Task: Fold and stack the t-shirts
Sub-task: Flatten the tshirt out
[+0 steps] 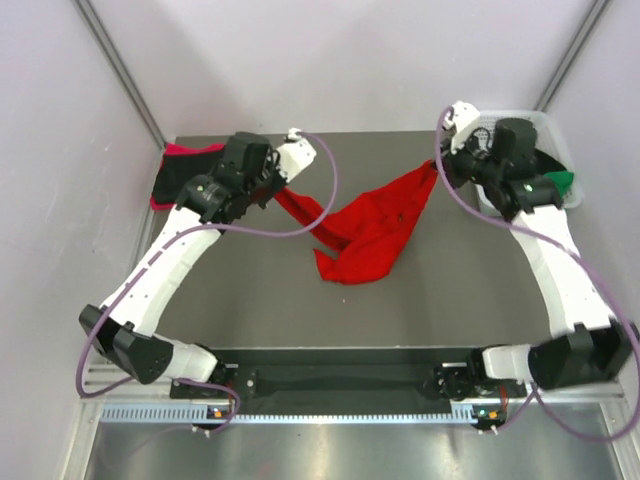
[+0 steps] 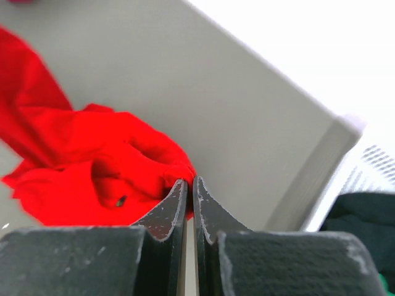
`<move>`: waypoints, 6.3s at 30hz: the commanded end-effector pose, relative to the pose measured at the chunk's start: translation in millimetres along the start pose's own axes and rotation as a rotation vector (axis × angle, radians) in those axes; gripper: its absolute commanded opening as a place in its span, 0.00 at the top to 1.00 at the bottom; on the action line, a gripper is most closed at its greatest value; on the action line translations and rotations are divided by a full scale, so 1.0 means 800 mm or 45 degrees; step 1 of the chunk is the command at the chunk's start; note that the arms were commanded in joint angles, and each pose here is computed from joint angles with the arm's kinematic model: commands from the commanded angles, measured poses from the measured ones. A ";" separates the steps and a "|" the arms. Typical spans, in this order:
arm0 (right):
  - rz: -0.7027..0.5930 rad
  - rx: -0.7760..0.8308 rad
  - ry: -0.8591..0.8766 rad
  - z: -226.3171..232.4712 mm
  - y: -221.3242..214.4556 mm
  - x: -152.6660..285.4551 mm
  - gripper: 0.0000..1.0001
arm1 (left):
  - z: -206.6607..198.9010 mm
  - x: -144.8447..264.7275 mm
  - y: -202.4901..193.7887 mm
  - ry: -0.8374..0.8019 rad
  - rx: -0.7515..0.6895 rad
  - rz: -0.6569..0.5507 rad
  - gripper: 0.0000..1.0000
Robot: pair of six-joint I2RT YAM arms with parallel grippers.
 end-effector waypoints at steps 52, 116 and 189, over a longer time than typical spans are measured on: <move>0.439 -0.306 0.265 -0.124 -0.148 -0.115 0.56 | 0.046 -0.204 -0.040 0.247 0.163 0.095 1.00; 0.629 -0.489 0.492 -0.129 -0.170 -0.120 1.00 | 0.056 -0.183 -0.038 0.310 0.059 0.125 1.00; -0.248 0.360 -0.323 -0.099 0.049 0.011 1.00 | 0.082 -0.083 -0.090 0.368 -0.016 0.027 1.00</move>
Point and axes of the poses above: each gripper's point midway between its finger pads, its own x axis back along the fingers, its own z axis along the line the jaws close on, y = z × x, the point moved 8 cm from there along x, back along the fingers, and after that the axes turned 12 degrees about -x, right-handed, at the moved point
